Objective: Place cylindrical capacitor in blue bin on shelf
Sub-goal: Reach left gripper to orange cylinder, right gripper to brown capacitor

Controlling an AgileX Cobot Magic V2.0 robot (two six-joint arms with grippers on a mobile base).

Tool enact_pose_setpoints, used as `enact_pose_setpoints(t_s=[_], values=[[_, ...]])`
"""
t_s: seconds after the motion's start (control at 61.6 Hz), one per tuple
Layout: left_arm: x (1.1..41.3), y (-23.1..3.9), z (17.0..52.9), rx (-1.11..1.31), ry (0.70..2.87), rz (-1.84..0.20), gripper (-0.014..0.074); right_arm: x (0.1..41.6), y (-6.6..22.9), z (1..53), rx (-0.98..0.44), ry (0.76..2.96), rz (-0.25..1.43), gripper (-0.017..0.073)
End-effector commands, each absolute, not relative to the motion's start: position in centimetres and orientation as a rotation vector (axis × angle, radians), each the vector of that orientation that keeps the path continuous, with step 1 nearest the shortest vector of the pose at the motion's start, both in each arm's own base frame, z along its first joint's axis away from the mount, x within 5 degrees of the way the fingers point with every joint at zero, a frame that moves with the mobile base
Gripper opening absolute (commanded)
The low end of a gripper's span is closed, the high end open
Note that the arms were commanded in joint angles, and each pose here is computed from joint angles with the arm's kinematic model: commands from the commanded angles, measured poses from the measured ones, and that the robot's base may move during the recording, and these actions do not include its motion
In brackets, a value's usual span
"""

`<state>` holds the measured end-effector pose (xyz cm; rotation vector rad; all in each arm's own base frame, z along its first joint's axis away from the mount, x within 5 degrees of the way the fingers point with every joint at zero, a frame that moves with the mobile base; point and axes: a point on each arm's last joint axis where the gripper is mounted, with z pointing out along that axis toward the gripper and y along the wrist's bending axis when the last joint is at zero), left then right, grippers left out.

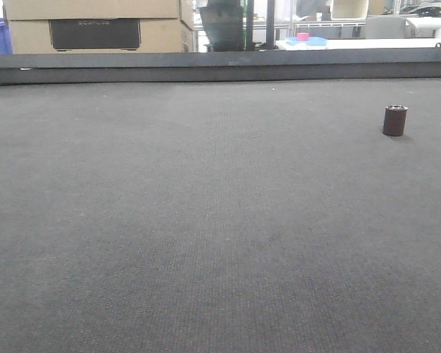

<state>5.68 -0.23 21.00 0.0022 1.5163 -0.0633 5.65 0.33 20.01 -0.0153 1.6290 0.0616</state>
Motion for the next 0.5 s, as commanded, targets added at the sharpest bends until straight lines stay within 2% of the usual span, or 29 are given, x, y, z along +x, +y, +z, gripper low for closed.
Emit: enact_pose_setpoints(t_s=[0.0,0.487], values=[[5.62,-0.25,21.22,0.003,1.495,-0.069,-0.0111,5.64,0.28,20.25,-0.020,1.602,0.047,-0.0151],[5.56,-0.24,21.77,0.002,1.434,-0.070,-0.0111,5.64,0.26,20.43,-0.018,1.581,0.046,-0.0151]])
